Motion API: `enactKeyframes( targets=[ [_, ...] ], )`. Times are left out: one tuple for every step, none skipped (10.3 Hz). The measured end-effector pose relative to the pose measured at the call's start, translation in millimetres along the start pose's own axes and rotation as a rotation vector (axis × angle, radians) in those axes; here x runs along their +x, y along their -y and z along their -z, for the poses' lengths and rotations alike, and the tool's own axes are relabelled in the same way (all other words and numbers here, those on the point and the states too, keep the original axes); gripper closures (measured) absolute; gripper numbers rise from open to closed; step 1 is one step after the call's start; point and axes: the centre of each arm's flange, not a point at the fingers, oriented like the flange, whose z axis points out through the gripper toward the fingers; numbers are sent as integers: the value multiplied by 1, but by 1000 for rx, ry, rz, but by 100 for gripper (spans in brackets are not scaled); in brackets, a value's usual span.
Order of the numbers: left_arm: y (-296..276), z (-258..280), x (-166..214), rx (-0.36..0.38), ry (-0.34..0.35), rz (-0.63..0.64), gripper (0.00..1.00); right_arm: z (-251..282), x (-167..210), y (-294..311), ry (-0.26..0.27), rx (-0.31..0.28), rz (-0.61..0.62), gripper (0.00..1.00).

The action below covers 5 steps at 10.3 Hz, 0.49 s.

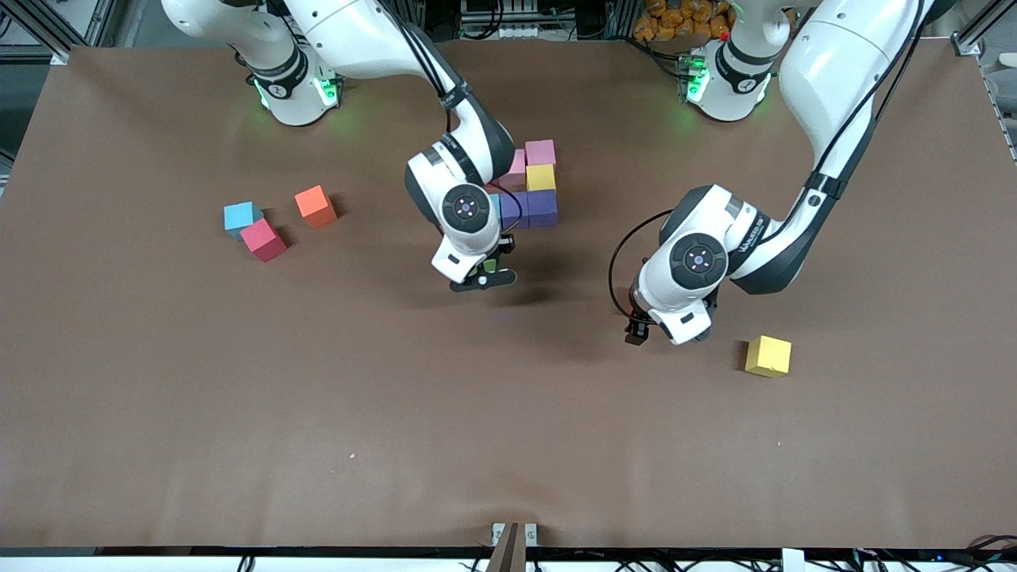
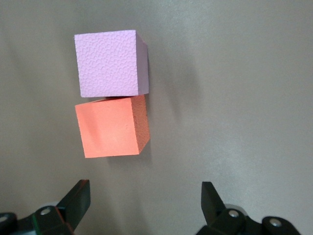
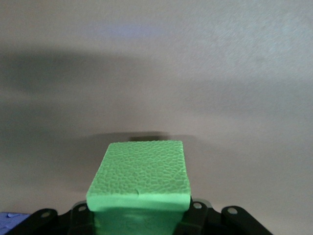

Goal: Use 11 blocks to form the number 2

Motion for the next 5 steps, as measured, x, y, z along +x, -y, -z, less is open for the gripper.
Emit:
enactKeyframes(
  targets=[
    [0, -3, 1, 4, 1, 15, 0, -1, -5, 7, 0, -3, -8, 44],
    [0, -6, 2, 10, 3, 27, 0, -2, -9, 12, 1, -5, -10, 44],
    [0, -11, 2, 19, 4, 29, 0, -5, -13, 15, 5, -9, -9, 44],
    [0, -16, 2, 28, 6, 29, 0, -10, -15, 14, 9, -16, -9, 44],
    [0, -21, 2, 36, 8, 29, 0, -16, -15, 12, 10, -23, -9, 44]
  ],
)
